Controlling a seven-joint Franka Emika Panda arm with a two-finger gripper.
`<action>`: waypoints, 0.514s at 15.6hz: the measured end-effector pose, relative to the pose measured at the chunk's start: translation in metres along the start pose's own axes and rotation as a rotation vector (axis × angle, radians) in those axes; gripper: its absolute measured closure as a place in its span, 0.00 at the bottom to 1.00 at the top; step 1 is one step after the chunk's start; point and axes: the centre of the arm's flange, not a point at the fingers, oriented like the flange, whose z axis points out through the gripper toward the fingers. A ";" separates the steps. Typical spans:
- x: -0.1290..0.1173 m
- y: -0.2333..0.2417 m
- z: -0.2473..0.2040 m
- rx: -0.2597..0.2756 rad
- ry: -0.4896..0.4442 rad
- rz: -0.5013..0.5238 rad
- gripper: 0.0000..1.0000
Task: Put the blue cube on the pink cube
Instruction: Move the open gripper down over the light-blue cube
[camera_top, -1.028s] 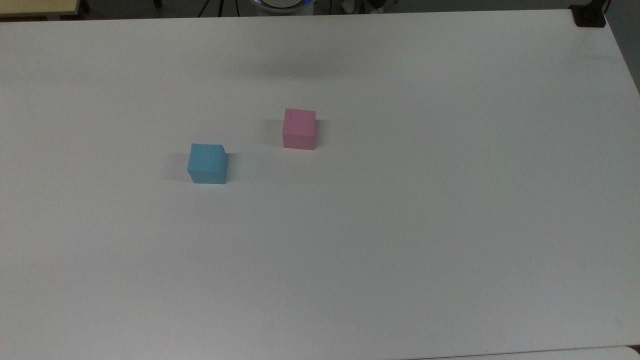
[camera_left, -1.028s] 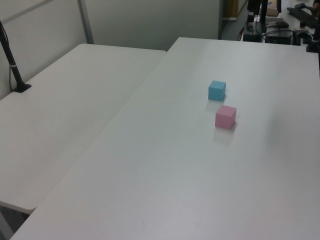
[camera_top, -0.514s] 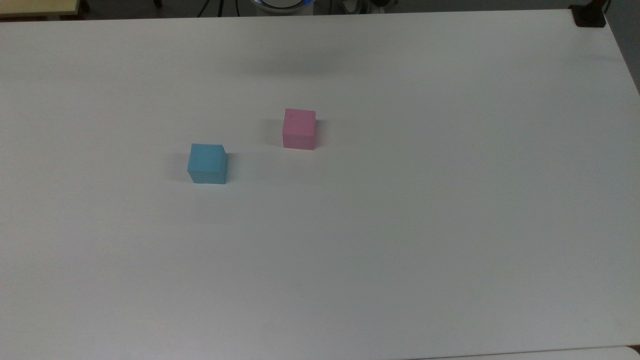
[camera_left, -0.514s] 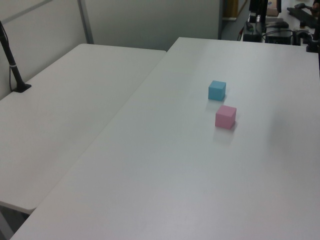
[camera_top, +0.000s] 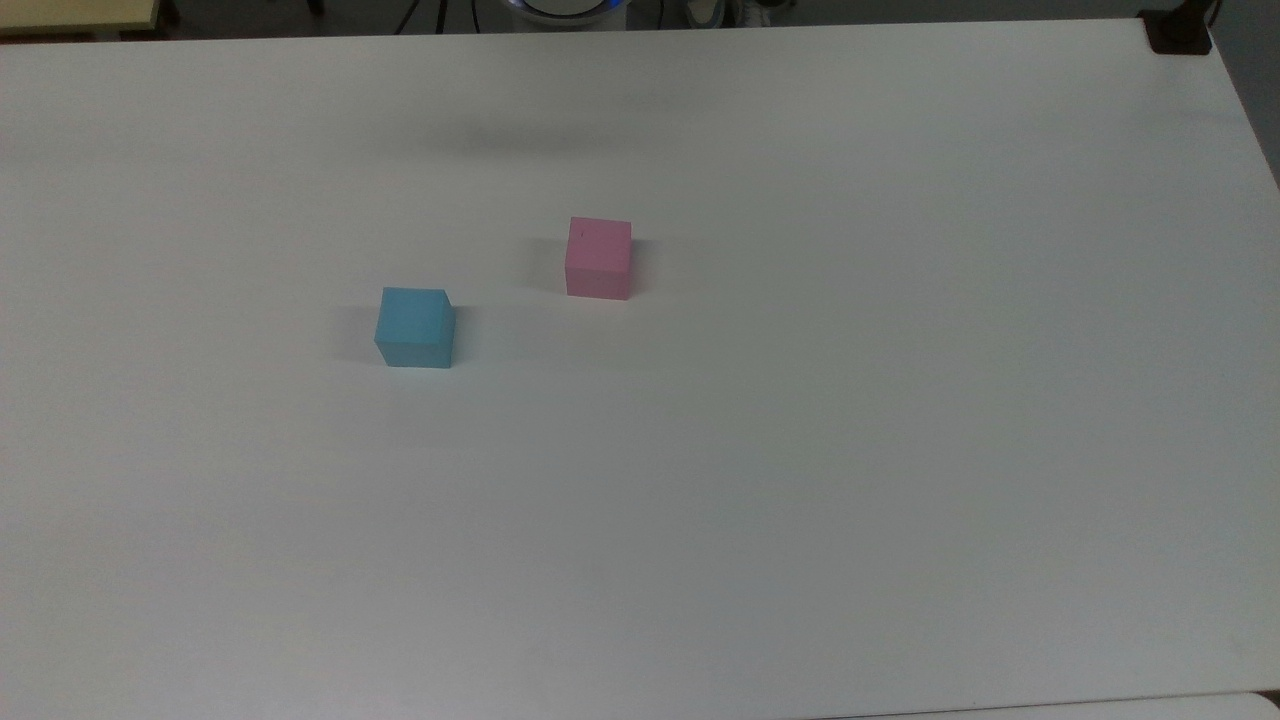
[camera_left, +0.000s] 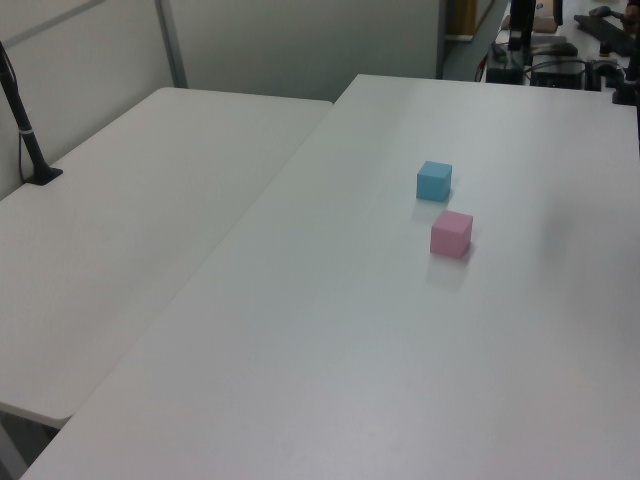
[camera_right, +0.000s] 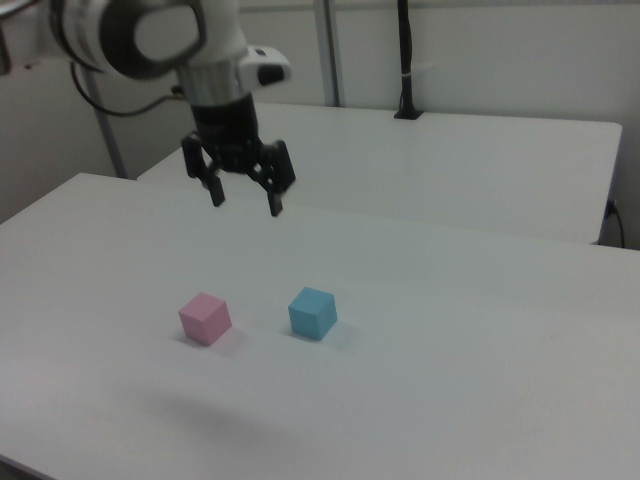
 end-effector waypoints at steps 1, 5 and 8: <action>0.005 0.006 0.017 0.020 0.012 0.014 0.00; 0.037 0.018 0.092 0.041 0.041 0.057 0.00; 0.068 0.014 0.147 0.021 0.066 0.115 0.00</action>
